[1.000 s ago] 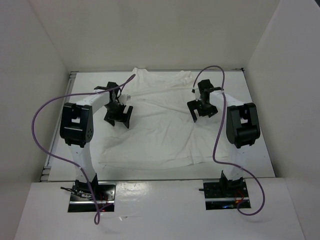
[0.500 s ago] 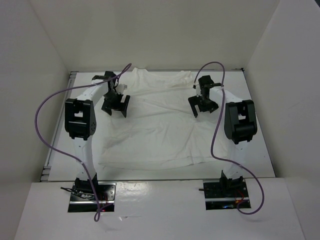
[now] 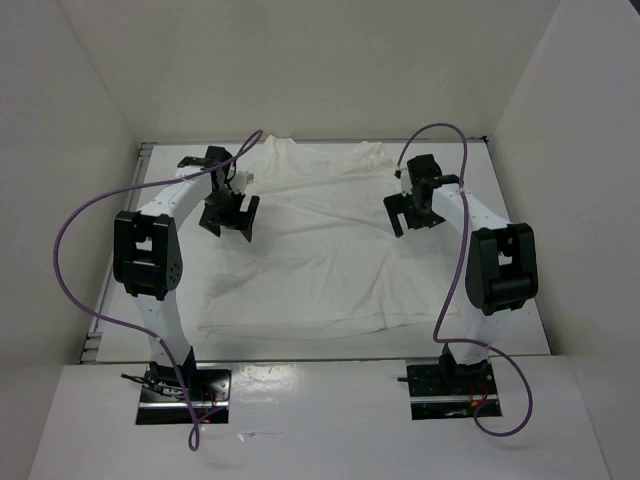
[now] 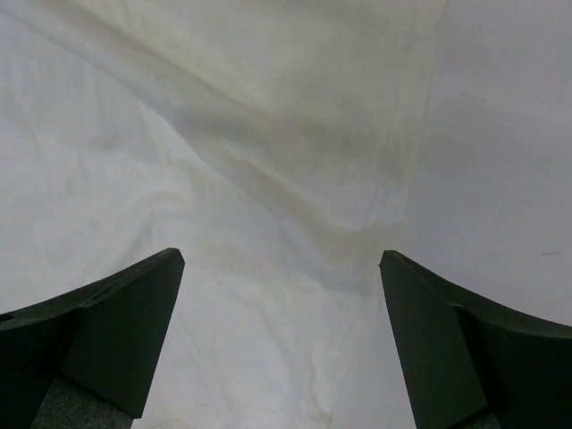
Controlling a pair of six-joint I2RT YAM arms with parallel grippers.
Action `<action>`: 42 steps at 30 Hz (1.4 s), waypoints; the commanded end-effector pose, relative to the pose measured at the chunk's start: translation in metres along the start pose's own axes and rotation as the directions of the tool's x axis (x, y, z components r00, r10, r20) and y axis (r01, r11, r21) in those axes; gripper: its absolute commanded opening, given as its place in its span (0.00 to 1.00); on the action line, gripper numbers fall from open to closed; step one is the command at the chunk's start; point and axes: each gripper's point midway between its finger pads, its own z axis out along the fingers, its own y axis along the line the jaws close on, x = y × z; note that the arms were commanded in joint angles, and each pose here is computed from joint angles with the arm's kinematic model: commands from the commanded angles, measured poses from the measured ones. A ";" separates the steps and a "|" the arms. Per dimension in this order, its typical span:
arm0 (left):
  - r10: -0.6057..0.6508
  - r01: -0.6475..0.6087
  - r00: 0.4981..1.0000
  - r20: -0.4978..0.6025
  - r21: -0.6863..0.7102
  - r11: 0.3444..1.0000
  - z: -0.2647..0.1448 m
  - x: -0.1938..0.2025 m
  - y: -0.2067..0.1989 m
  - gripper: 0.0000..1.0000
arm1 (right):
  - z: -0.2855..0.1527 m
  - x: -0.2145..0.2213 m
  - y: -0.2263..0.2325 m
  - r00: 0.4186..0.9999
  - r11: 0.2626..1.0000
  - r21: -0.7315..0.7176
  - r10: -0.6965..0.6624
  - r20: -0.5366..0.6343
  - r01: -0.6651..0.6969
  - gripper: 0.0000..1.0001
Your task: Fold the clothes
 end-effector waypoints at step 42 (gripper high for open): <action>-0.176 0.172 0.972 -0.154 -0.037 0.984 0.064 -0.003 0.058 1.00 | 0.092 0.009 0.005 0.984 0.997 -0.018 0.075 -0.160 -0.079 1.00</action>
